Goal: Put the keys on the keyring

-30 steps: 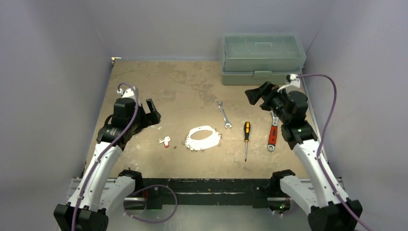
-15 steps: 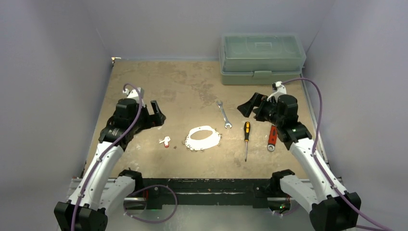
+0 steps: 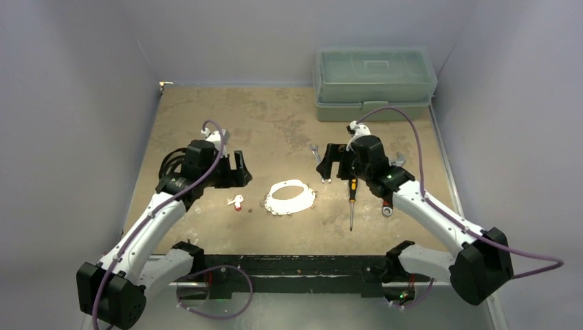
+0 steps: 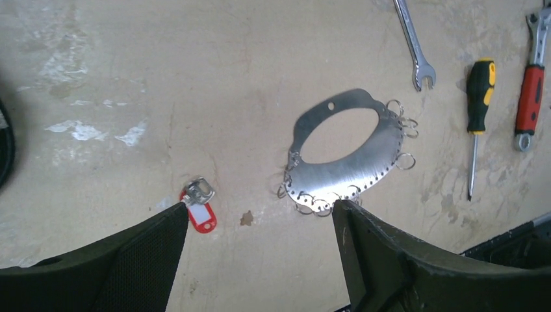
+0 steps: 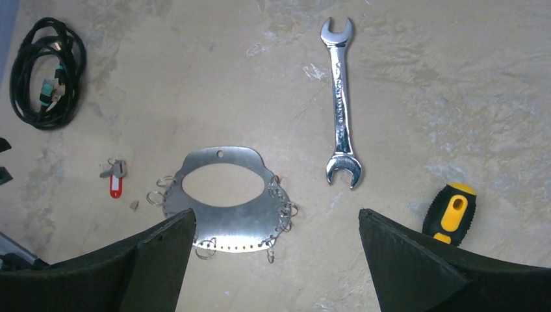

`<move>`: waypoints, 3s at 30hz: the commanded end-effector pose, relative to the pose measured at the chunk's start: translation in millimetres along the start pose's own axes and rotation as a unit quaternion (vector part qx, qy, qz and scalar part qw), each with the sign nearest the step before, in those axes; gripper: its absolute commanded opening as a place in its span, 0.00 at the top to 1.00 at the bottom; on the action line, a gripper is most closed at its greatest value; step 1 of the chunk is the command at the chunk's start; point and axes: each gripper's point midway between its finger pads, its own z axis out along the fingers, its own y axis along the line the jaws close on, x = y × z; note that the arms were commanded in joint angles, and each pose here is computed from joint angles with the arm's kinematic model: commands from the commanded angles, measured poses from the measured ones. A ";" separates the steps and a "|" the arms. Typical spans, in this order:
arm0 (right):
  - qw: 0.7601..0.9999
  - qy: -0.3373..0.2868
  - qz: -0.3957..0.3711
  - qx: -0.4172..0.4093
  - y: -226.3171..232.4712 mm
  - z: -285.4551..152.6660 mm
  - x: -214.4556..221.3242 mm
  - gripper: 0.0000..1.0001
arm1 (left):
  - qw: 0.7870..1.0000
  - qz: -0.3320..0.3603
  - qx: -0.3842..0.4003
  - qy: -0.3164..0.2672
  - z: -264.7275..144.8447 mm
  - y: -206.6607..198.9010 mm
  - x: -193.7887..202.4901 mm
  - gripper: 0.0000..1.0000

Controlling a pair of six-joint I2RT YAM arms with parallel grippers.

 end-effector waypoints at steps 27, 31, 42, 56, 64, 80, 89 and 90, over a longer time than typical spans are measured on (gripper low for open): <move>0.997 0.079 -0.018 -0.016 45.7 54.9 23.3 0.16 | 0.986 0.169 0.011 -0.006 14.4 -47.4 28.0 0.48; 0.995 0.095 -0.004 -0.023 49.9 64.6 38.8 0.25 | 0.987 0.157 0.029 -0.013 13.8 -54.1 27.9 0.50; 0.992 0.124 -0.010 -0.001 39.8 85.2 62.4 0.44 | 0.986 0.166 -0.003 -0.009 13.1 -43.5 31.1 0.59; 0.990 0.133 -0.024 0.034 23.8 97.6 73.1 0.49 | 0.985 0.167 -0.030 -0.037 7.9 -35.9 20.7 0.62; 0.990 0.134 -0.027 0.043 19.1 99.6 76.7 0.50 | 0.985 0.166 -0.031 -0.040 6.2 -35.9 19.8 0.62; 0.989 0.136 -0.032 0.048 17.1 101.9 81.0 0.55 | 0.985 0.166 -0.030 -0.042 5.5 -36.2 19.3 0.64; 0.988 0.139 -0.033 0.052 15.6 104.9 83.6 0.61 | 0.985 0.166 -0.032 -0.042 4.6 -36.0 19.3 0.64; 0.988 0.140 -0.033 0.053 15.5 105.3 84.5 0.62 | 0.985 0.166 -0.032 -0.041 4.8 -36.0 19.8 0.64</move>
